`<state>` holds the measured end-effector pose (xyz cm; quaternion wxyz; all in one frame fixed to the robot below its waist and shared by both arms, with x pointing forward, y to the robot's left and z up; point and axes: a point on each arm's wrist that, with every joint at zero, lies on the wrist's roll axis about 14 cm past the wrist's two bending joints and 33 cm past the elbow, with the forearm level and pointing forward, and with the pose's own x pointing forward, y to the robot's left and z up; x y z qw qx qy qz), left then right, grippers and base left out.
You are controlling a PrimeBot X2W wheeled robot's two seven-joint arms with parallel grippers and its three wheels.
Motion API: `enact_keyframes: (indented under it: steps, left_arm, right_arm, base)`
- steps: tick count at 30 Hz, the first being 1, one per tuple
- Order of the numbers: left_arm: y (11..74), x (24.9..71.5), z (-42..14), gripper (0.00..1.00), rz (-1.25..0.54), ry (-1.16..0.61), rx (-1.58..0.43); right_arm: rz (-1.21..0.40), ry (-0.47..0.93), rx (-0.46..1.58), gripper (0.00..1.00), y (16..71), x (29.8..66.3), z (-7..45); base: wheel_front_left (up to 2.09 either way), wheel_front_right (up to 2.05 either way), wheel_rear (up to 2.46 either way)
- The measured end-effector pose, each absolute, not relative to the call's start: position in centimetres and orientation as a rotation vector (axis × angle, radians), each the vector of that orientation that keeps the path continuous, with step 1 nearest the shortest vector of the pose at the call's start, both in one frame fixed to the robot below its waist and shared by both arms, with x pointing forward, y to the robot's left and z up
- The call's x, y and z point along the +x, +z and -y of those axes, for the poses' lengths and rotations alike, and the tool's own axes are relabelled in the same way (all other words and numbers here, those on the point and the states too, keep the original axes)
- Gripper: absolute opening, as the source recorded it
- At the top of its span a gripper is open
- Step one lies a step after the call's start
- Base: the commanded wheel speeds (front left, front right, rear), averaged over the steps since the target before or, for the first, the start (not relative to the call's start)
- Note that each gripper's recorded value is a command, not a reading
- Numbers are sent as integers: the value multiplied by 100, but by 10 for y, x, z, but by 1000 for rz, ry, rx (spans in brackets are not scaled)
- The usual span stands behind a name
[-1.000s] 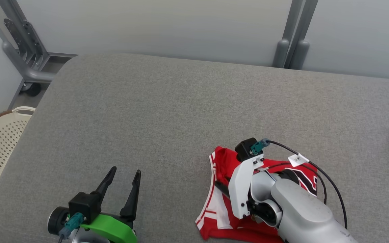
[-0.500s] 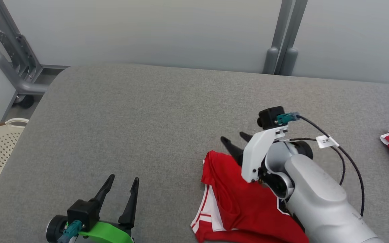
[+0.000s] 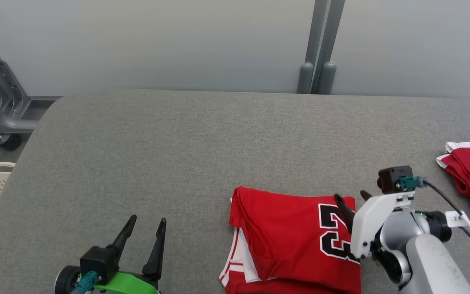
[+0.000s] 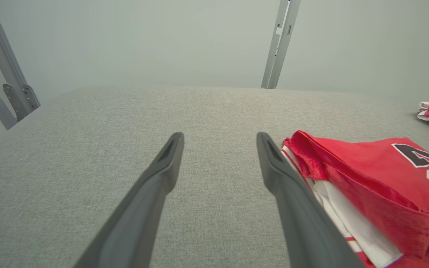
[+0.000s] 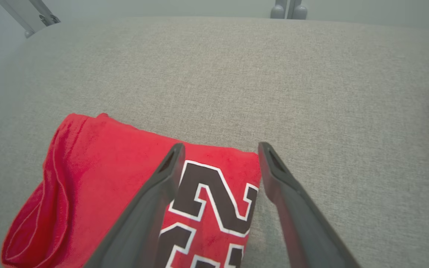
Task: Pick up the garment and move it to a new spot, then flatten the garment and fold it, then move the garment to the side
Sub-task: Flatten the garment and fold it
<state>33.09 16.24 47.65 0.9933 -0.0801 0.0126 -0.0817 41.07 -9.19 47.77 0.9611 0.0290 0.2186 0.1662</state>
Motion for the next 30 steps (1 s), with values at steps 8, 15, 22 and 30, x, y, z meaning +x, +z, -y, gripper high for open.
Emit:
enact_keyframes:
  steps: [8,15,22,30]
  left_arm:
    - [475,337,-158,100,-34,-178,-158]
    - [478,345,-160,100,-26,-177,-151]
    - [477,344,-165,100,-30,-160,-148]
    - [474,341,-175,100,-41,-131,-147]
  right_arm:
    - [-491,461,17,0,460,369,53]
    - [-544,556,-41,0,433,360,23]
    - [-577,660,-68,0,418,361,-9]
    - [-617,813,-82,0,406,342,-50]
  base:
    - [0,0,0]
    - [0,0,0]
    - [0,0,0]
    - [0,0,0]
